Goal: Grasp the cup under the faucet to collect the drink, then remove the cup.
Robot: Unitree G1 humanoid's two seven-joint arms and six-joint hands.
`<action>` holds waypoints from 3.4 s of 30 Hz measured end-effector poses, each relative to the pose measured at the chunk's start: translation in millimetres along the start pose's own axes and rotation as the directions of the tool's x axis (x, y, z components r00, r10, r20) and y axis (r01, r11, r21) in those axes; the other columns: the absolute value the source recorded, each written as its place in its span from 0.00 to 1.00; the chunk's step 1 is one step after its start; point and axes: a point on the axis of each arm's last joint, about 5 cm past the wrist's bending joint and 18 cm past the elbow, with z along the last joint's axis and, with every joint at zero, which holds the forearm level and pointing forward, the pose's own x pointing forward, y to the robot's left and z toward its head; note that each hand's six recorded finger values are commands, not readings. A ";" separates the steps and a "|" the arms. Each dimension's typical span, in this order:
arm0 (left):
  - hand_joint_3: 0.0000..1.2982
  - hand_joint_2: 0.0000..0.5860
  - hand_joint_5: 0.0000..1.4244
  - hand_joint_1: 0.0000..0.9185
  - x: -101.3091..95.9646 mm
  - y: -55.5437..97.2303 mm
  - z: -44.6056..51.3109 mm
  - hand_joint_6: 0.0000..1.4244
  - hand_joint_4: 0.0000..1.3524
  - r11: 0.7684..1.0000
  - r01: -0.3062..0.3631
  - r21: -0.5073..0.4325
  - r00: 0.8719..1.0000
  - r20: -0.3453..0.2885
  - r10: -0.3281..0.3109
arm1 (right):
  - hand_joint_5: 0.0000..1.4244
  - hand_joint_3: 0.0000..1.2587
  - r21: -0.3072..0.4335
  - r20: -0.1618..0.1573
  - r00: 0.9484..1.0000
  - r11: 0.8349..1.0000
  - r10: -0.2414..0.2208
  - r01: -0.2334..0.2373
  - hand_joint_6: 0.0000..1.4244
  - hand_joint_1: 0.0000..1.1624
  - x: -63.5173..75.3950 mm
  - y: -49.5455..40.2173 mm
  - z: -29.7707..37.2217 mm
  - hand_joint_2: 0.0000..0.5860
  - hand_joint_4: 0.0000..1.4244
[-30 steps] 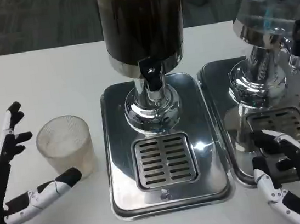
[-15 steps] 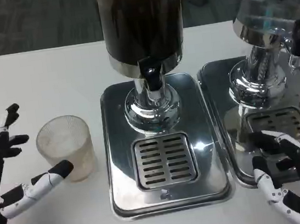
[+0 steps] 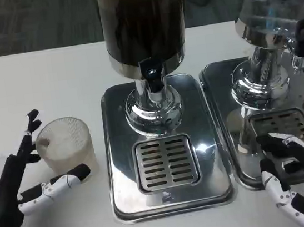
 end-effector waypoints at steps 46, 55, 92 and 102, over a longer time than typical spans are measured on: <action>0.08 0.08 0.24 0.47 31.1 -12.6 -3.1 0.31 0.11 0.998 0.057 -0.002 0.996 -0.070 -0.058 | 0.26 0.32 0.009 -0.020 1.000 1.000 -0.011 0.011 0.35 0.41 -7.9 -1.0 2.3 0.80 0.26; 0.13 0.09 0.32 0.47 33.6 -16.3 -1.1 0.42 0.19 0.999 0.026 0.023 0.996 -0.086 -0.024 | 0.26 0.32 0.016 -0.031 0.999 1.000 -0.013 0.014 0.35 0.41 -10.0 0.1 2.6 0.80 0.27; 0.41 0.13 0.67 0.54 23.9 -46.8 -10.1 0.99 0.52 0.980 -0.191 0.063 0.978 -0.068 0.195 | 0.26 0.32 0.033 -0.027 0.999 0.999 -0.035 0.036 0.36 0.39 -6.5 -0.8 3.4 0.80 0.27; 0.44 0.12 0.68 0.54 23.5 -48.7 -9.6 0.99 0.55 0.960 -0.273 0.065 0.960 -0.043 0.276 | 0.26 0.32 0.033 -0.027 0.999 0.999 -0.041 0.042 0.36 0.38 -4.8 -0.5 2.6 0.80 0.27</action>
